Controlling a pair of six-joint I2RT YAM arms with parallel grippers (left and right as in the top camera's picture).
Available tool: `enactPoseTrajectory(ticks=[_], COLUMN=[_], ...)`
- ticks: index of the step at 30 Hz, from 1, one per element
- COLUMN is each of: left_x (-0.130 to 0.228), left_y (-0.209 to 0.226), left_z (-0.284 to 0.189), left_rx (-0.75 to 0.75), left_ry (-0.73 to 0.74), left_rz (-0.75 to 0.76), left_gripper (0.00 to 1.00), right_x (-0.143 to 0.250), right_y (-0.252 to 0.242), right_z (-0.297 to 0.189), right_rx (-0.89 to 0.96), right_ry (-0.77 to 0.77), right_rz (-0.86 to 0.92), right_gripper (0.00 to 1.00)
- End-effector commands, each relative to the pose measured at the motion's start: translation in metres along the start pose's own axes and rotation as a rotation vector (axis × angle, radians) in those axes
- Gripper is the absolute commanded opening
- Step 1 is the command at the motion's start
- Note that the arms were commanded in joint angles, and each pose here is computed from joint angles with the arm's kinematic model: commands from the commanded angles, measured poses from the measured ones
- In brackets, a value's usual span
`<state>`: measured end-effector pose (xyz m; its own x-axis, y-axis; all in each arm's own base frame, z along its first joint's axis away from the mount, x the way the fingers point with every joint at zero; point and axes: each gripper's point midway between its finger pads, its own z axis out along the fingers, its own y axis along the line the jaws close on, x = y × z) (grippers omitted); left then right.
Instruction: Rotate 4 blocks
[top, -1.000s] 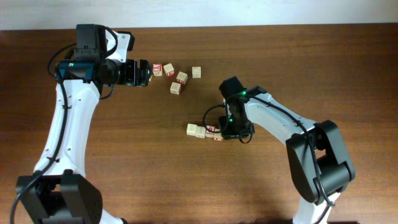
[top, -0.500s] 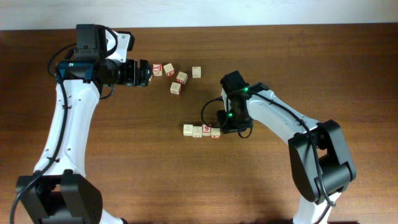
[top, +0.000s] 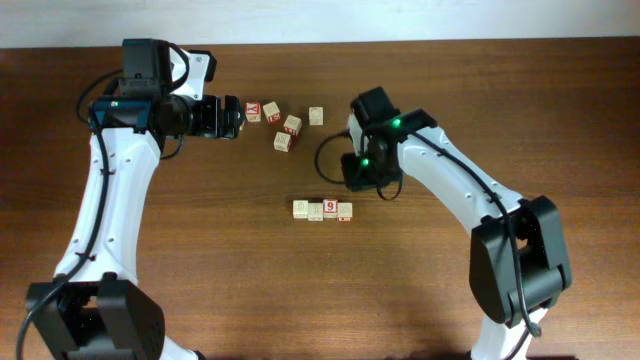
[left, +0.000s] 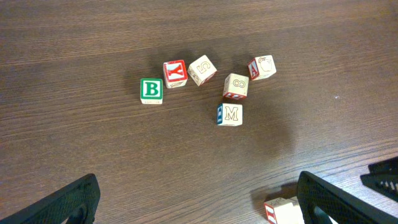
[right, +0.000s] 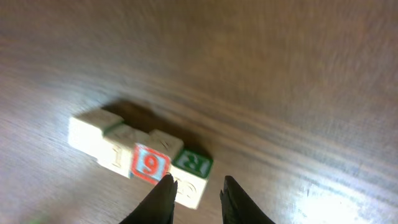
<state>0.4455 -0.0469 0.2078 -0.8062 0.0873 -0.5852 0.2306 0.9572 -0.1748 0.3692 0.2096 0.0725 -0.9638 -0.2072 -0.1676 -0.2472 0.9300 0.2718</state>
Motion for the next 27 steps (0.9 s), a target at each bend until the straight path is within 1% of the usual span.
enactPoseTrajectory(ticks=[1, 4, 7, 10, 11, 13, 22, 27], left_x=[-0.005, -0.005, -0.005, -0.005, -0.005, -0.005, -0.005, -0.005], left_y=[0.0, 0.0, 0.0, 0.0, 0.0, 0.0, 0.0, 0.0], left_z=[-0.002, -0.002, -0.002, -0.002, -0.002, -0.002, -0.002, -0.002], left_rx=[-0.001, -0.001, -0.001, -0.001, -0.001, -0.001, -0.001, -0.001], left_ry=[-0.013, -0.012, -0.012, -0.012, -0.012, -0.012, -0.012, -0.013], left_rz=[-0.001, -0.001, -0.001, -0.001, -0.001, -0.001, -0.001, -0.001], left_gripper=[0.99, 0.99, 0.99, 0.99, 0.99, 0.99, 0.99, 0.99], right_x=[-0.017, -0.023, -0.021, -0.018, -0.018, -0.016, -0.001, 0.005], right_y=[0.023, 0.043, 0.041, 0.036, 0.033, 0.03, 0.03, 0.036], right_z=[0.001, 0.02, 0.042, 0.048, 0.048, 0.052, 0.057, 0.058], right_rx=[-0.04, -0.036, 0.083, 0.125, 0.143, 0.149, 0.14, 0.128], right_ry=[-0.062, -0.089, -0.111, -0.107, -0.111, -0.103, -0.038, -0.015], right_rz=[0.021, 0.05, 0.095, 0.101, 0.101, 0.103, 0.14, 0.13], right_gripper=[0.26, 0.25, 0.25, 0.15, 0.09, 0.04, 0.04, 0.04])
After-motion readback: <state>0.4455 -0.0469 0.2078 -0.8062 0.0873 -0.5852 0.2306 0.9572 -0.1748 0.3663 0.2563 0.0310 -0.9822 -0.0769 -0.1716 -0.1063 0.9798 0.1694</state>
